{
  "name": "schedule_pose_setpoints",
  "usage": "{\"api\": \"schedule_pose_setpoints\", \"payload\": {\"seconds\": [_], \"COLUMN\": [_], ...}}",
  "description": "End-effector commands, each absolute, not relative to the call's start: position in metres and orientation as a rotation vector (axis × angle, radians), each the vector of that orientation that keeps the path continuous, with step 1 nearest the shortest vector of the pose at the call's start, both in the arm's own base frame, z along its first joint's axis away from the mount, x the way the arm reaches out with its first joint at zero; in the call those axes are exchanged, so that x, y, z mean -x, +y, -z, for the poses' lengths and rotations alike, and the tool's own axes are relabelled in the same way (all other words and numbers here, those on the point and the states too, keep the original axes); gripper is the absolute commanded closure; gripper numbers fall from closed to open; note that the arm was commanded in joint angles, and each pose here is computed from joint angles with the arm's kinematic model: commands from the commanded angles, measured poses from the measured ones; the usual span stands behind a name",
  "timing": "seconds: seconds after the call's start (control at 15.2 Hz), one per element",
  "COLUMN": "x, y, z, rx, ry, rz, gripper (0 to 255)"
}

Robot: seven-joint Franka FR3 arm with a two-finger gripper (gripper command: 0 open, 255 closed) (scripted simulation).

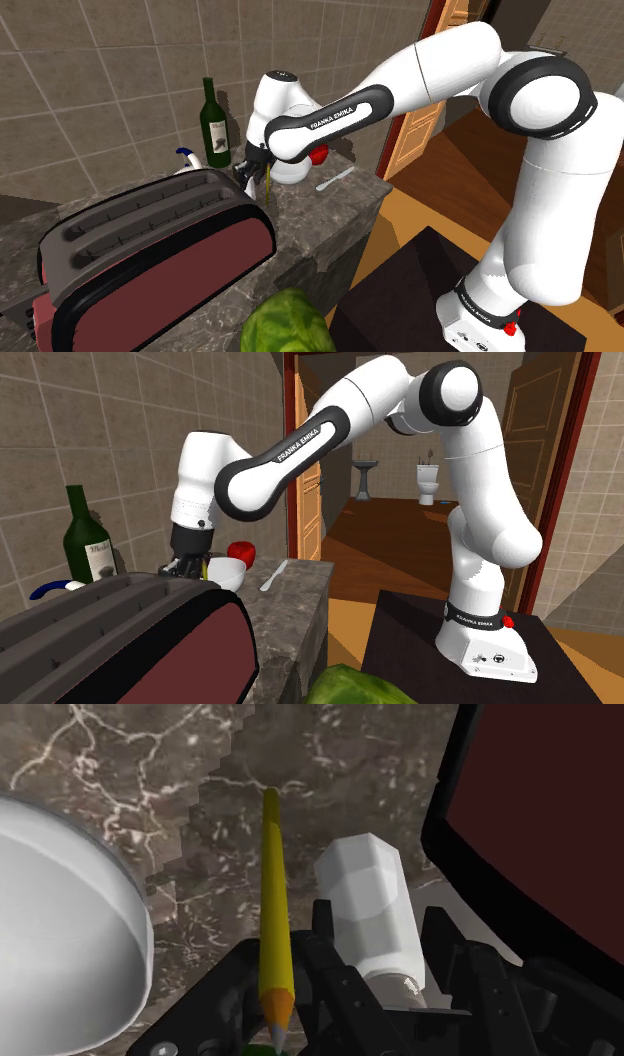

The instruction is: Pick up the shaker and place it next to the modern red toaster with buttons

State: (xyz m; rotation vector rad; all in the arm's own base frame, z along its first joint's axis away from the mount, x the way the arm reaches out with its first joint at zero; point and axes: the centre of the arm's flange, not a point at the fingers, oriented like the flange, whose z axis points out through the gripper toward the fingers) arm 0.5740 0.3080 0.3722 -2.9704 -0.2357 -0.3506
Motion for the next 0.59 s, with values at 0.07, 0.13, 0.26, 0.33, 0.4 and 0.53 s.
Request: {"api": "schedule_pose_setpoints", "payload": {"seconds": [0.07, 0.13, 0.26, 0.33, 0.4, 0.53], "x": [-0.573, -0.573, -0.573, -0.573, -0.573, -0.573], "y": [0.308, 0.308, 0.308, 0.308, 0.308, 0.308], "z": [-0.356, -0.351, -0.346, -0.346, -0.346, -0.346], "rx": [2.970, 2.970, 2.970, 2.970, 2.970, 2.970], "ry": [-0.236, -0.236, -0.236, -0.236, -0.236, -0.236], "rz": [0.351, 0.351, 0.351, 0.351, 0.351, 0.351], "gripper": [255, 255, 255, 255, 255, 255]}}
